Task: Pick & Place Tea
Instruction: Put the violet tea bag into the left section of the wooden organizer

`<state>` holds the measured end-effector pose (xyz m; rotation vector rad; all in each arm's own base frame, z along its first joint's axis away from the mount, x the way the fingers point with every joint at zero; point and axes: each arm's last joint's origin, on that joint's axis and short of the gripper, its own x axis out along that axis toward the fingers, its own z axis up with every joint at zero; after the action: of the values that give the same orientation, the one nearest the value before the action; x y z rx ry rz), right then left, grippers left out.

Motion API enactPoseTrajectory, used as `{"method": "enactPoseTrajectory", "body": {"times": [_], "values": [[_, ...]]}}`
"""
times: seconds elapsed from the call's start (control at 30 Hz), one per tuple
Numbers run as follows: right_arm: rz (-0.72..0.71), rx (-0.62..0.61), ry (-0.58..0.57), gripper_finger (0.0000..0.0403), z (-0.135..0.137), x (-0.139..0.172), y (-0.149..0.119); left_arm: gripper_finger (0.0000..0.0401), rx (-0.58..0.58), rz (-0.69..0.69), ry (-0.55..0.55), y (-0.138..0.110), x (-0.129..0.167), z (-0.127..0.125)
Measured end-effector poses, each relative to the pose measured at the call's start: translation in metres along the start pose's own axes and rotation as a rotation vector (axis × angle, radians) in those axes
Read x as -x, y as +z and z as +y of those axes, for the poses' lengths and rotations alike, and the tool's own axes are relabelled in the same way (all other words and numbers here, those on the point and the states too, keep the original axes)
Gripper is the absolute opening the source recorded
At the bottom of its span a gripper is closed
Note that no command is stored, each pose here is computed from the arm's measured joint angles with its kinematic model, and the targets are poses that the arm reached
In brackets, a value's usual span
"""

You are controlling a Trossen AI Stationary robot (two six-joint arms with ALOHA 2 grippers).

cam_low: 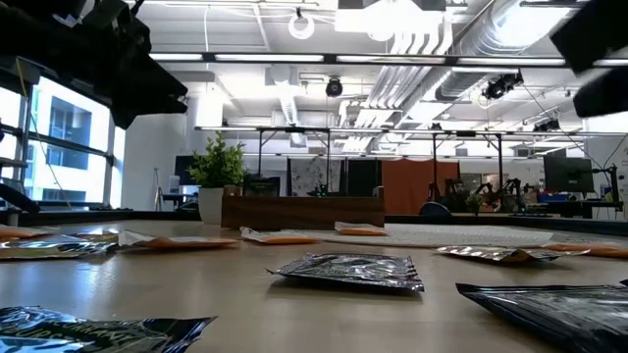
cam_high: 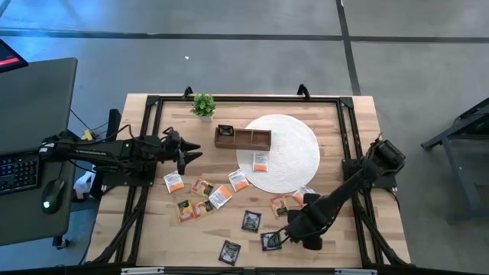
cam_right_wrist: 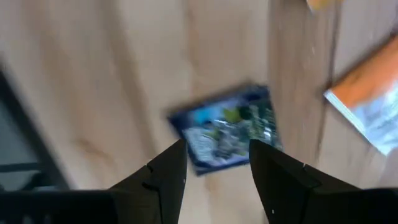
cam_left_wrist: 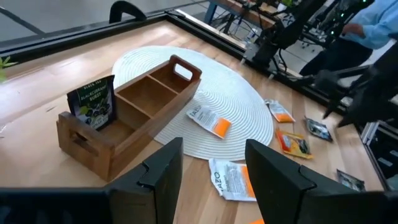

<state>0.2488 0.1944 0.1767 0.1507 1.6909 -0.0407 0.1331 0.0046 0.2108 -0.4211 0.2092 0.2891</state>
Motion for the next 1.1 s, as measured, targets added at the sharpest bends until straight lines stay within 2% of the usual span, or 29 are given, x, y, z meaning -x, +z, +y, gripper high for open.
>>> {"method": "enactPoseTrajectory", "body": {"times": [0.23, 0.43, 0.5, 0.6, 0.7, 0.8, 0.9, 0.97, 1.07, 1.1], "values": [[0.023, 0.012, -0.041, 0.0170, -0.028, -0.038, -0.003, 0.0172, 0.018, -0.040, 0.076, 0.001, 0.000, 0.002], [0.014, 0.008, 0.017, 0.0154, -0.043, -0.059, -0.009, 0.0172, 0.018, -0.049, 0.093, 0.001, 0.000, 0.003], [0.015, 0.028, 0.016, 0.0129, -0.045, -0.061, -0.010, 0.0172, 0.017, -0.048, 0.094, 0.001, 0.000, 0.003], [0.017, 0.028, -0.012, 0.0067, -0.045, -0.057, -0.009, 0.0172, 0.016, -0.048, 0.095, 0.001, 0.000, 0.003], [-0.029, 0.012, 0.008, 0.0012, -0.043, -0.040, -0.003, 0.0172, 0.016, -0.048, 0.097, 0.001, 0.000, 0.003], [-0.217, -0.046, 0.029, 0.0023, -0.037, -0.009, 0.013, 0.0172, 0.017, -0.048, 0.097, 0.001, 0.000, 0.003], [-0.439, 0.012, 0.007, 0.0030, -0.033, 0.025, 0.026, 0.0172, 0.017, -0.050, 0.096, 0.002, 0.000, 0.003], [-0.616, 0.036, -0.121, 0.0022, -0.036, 0.039, 0.038, 0.0172, 0.018, -0.053, 0.095, 0.002, 0.000, 0.003], [-0.941, -0.078, -0.418, 0.0005, -0.052, 0.063, 0.061, 0.0172, 0.018, -0.054, 0.094, 0.002, 0.000, 0.003], [-1.008, -0.088, -0.509, 0.0004, -0.060, 0.070, 0.071, 0.0172, 0.018, -0.054, 0.094, 0.002, 0.000, 0.003]]}}
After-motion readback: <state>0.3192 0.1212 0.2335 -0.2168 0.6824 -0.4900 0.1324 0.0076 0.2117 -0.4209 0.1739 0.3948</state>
